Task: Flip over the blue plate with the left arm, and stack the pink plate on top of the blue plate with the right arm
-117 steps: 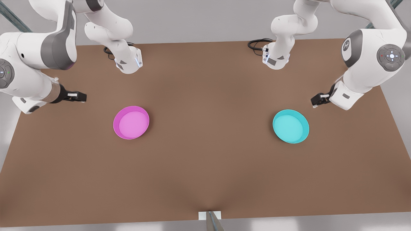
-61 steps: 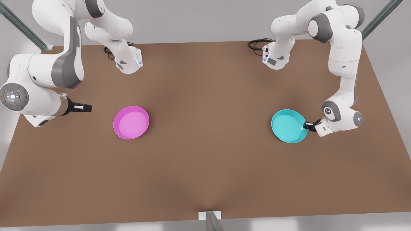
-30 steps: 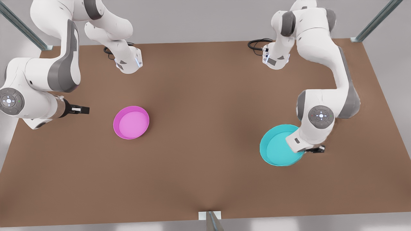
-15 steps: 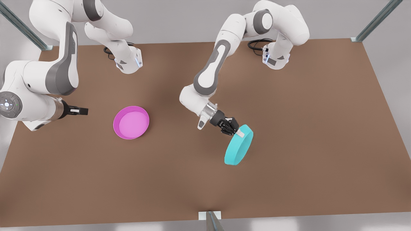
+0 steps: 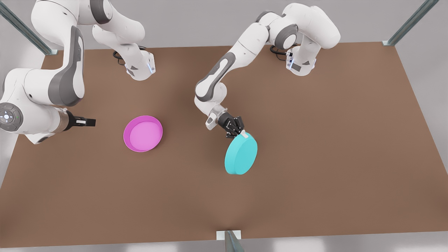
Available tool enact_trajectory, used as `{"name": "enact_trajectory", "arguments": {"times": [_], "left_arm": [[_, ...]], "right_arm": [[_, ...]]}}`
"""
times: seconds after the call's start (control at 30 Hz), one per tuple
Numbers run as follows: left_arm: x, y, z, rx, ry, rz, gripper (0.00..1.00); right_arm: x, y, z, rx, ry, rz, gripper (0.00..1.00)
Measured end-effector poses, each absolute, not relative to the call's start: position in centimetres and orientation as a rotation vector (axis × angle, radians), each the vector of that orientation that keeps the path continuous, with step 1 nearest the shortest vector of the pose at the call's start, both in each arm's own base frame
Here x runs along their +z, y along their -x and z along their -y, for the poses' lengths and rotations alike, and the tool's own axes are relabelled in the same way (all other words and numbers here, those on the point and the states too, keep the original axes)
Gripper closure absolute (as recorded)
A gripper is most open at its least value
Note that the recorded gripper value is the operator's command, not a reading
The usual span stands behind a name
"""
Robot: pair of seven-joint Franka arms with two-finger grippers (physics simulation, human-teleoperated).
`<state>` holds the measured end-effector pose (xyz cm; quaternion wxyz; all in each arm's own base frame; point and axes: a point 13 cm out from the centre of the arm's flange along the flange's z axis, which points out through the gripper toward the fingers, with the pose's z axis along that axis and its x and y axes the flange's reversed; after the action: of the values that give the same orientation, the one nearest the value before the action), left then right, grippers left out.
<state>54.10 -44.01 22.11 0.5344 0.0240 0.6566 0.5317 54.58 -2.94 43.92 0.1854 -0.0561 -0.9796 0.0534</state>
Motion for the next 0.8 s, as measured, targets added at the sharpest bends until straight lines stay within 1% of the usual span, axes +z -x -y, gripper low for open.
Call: {"name": "enact_trajectory", "arguments": {"times": [0.3,0.47,0.5,0.53,0.57,0.6,0.67,0.73,0.8], "left_arm": [[18.0,-52.0,43.1,1.095,0.127,-1.476,0.79],[15.9,-51.5,42.3,1.036,0.195,-1.434,0.79],[15.8,-51.4,42.2,1.024,0.210,-1.425,0.67],[15.7,-51.3,42.2,1.011,0.223,-1.417,0.45],[15.6,-51.3,42.1,1.000,0.235,-1.410,0.33],[15.5,-51.2,42.1,0.988,0.247,-1.403,0.15],[15.3,-50.8,42.3,0.961,0.266,-1.401,0.11],[15.3,-49.1,44.8,0.893,0.300,-1.449,0.11],[16.4,-48.0,47.9,0.806,0.385,-1.506,0.10]], "right_arm": [[43.6,-54.6,3.7,0.141,0.173,2.753,0.00],[43.5,-54.7,3.8,0.139,0.172,2.753,0.00],[43.5,-54.7,3.8,0.139,0.170,2.754,0.00],[43.5,-54.7,3.7,0.139,0.169,2.754,0.00],[43.5,-54.7,3.8,0.139,0.169,2.754,0.00],[43.5,-54.7,3.8,0.139,0.169,2.754,0.00],[43.5,-54.7,3.8,0.138,0.169,2.754,0.00],[43.5,-54.7,3.8,0.138,0.168,2.755,0.00],[43.4,-54.7,3.8,0.138,0.167,2.754,0.00]]}}
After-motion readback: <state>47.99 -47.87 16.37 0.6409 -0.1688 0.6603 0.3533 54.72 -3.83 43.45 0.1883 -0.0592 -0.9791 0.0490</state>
